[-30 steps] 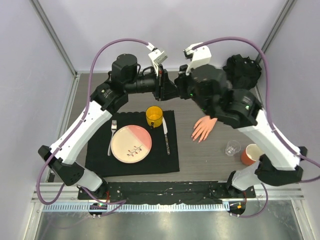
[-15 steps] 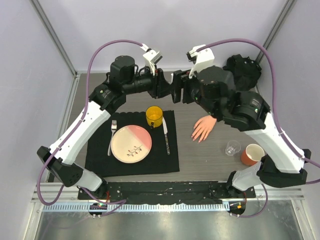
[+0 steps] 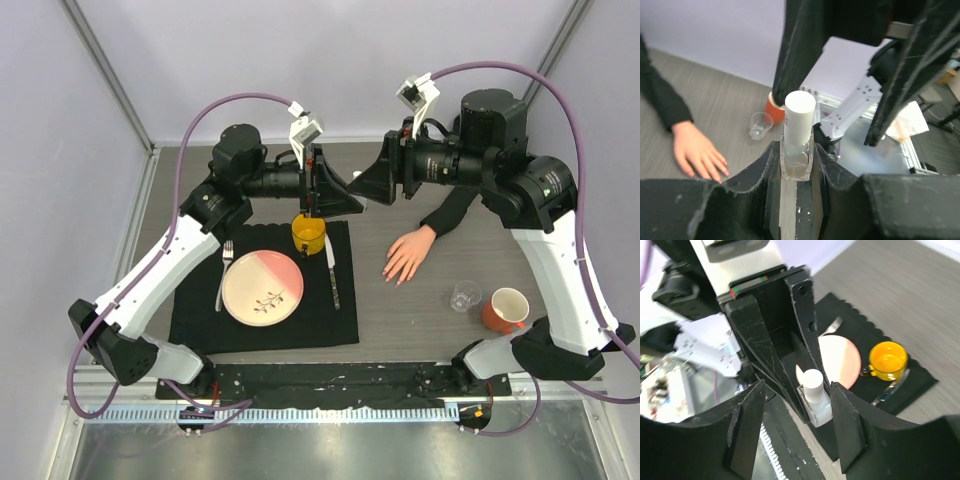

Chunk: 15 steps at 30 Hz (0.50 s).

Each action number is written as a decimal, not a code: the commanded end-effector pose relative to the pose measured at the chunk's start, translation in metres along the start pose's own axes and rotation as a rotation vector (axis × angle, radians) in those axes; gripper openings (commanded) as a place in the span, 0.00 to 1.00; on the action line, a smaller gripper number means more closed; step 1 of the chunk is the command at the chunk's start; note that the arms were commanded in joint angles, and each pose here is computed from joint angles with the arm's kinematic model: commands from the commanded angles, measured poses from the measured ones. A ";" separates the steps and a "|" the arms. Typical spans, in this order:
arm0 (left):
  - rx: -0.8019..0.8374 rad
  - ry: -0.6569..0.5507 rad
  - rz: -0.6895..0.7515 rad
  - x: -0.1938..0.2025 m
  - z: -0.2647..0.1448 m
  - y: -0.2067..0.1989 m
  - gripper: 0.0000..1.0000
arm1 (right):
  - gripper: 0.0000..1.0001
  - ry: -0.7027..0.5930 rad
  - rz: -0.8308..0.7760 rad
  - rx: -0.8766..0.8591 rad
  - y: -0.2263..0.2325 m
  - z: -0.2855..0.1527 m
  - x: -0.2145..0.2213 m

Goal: Paint the nails

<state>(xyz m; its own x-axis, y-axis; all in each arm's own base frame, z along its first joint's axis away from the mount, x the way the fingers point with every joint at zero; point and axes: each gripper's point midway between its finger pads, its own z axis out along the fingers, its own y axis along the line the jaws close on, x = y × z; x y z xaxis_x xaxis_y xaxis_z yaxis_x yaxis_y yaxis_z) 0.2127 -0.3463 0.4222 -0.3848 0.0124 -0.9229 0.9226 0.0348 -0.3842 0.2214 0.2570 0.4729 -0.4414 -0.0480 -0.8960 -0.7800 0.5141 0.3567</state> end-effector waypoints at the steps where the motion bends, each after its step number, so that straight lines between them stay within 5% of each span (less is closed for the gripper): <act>1: 0.177 -0.071 0.080 -0.028 -0.008 -0.044 0.00 | 0.57 0.002 -0.028 -0.222 0.036 -0.012 0.000; 10: 0.204 -0.069 0.086 -0.030 -0.010 -0.050 0.00 | 0.38 0.004 -0.029 -0.237 0.032 -0.007 0.007; 15: 0.207 -0.069 0.089 -0.030 -0.012 -0.052 0.00 | 0.36 -0.015 -0.032 -0.223 0.030 -0.006 0.004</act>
<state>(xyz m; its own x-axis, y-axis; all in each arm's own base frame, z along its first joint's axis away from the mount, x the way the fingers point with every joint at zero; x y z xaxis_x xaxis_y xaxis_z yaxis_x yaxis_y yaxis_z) 0.1850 -0.3445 0.4433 -0.3795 0.0034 -0.9252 0.9149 -0.1476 -0.3758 0.2006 0.2668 0.4678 -0.4558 -0.0773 -0.8867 -0.8471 0.3437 0.4054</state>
